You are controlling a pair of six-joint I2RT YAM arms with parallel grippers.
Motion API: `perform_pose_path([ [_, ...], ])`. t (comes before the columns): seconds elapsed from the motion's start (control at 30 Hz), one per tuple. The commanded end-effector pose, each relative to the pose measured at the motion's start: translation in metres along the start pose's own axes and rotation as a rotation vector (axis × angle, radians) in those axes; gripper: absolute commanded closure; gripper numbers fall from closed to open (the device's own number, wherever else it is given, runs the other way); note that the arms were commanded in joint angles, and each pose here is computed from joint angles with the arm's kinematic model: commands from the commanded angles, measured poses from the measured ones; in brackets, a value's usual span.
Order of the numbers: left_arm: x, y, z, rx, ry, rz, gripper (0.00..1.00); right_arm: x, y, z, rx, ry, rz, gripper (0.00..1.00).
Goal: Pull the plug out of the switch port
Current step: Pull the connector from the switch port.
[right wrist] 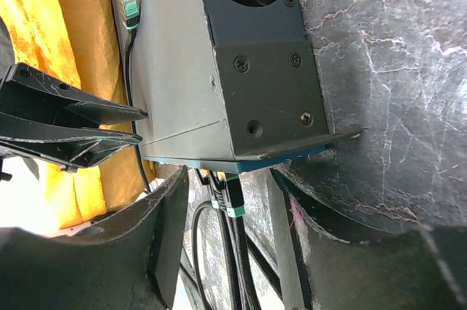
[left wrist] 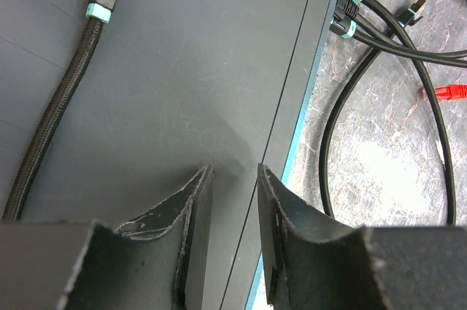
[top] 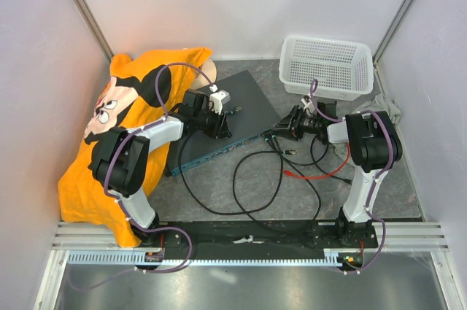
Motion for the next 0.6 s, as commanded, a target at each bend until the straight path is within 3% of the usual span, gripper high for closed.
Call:
perform_pose_path([
  [0.0,0.0017,0.0015,0.0046,-0.022,0.026,0.006,0.62,-0.0044,0.0006,-0.0007,0.027,0.014,0.018,0.47],
  [0.57,0.0027,-0.0004,0.0031,-0.023,0.028,0.008,0.62,-0.0107,0.0006,-0.0079,0.037,0.007,0.057,0.56],
])
Point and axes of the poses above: each gripper's point midway between its finger pads, its own x axis back along the fingers, its own z axis along the line the jaws close on, y = z × x, the point moved 10 cm from there along x, back along the fingers, and after that the axes turned 14 degrees about -x, right-handed, at the moved point
